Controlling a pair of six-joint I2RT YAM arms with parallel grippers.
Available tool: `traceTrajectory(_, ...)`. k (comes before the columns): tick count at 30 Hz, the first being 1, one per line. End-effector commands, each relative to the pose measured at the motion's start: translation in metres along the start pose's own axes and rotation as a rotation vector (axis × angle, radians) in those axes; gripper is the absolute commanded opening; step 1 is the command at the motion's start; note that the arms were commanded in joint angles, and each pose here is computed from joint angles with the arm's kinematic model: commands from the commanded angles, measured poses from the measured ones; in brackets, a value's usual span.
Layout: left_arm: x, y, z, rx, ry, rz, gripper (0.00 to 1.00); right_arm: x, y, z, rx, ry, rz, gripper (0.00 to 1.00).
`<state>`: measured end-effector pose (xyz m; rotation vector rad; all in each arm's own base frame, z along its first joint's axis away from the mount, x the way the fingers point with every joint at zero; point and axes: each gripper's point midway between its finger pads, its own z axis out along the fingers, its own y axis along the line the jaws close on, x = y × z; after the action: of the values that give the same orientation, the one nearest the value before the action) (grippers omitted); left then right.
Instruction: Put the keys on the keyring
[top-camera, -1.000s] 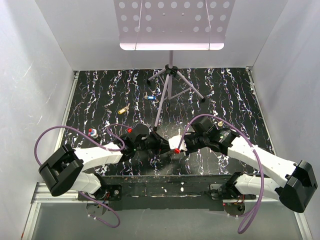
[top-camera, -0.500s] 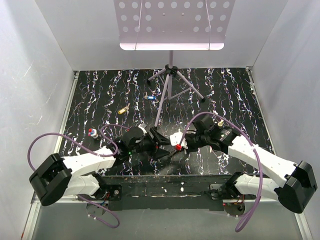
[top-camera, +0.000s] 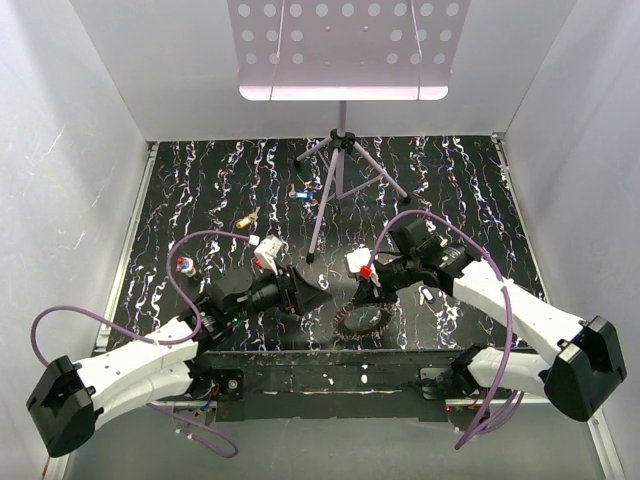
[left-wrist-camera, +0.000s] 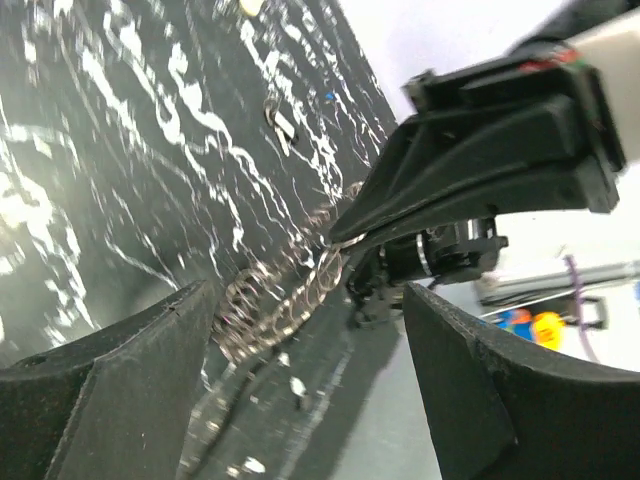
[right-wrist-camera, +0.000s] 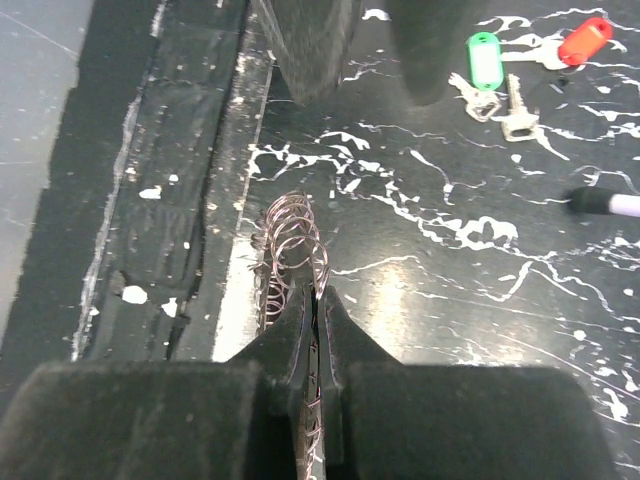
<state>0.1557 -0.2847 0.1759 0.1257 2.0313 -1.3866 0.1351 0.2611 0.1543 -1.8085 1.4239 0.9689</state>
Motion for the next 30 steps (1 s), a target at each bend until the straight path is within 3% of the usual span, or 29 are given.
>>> traceTrajectory(1, -0.018, -0.017, -0.004, 0.165, -0.101, 0.521, 0.76, -0.022, 0.012, -0.002, -0.097, -0.077, 0.041, 0.01)
traceTrajectory(5, -0.017, -0.028, 0.002, 0.253, -0.077, 0.730, 0.71, -0.026, 0.015, -0.002, -0.142, -0.085, 0.054, 0.01)
traceTrajectory(8, -0.013, -0.033, 0.008, 0.293, -0.036, 0.775, 0.64, -0.029, 0.018, -0.005, -0.171, -0.073, 0.048, 0.01)
traceTrajectory(24, 0.000, -0.051, 0.022, 0.456, -0.009, 0.763, 0.45, -0.042, 0.018, -0.008, -0.236, -0.074, 0.082, 0.01)
traceTrajectory(30, 0.005, -0.057, 0.021, 0.509, -0.004, 0.746, 0.45, -0.041, 0.017, -0.006, -0.235, -0.078, 0.088, 0.01)
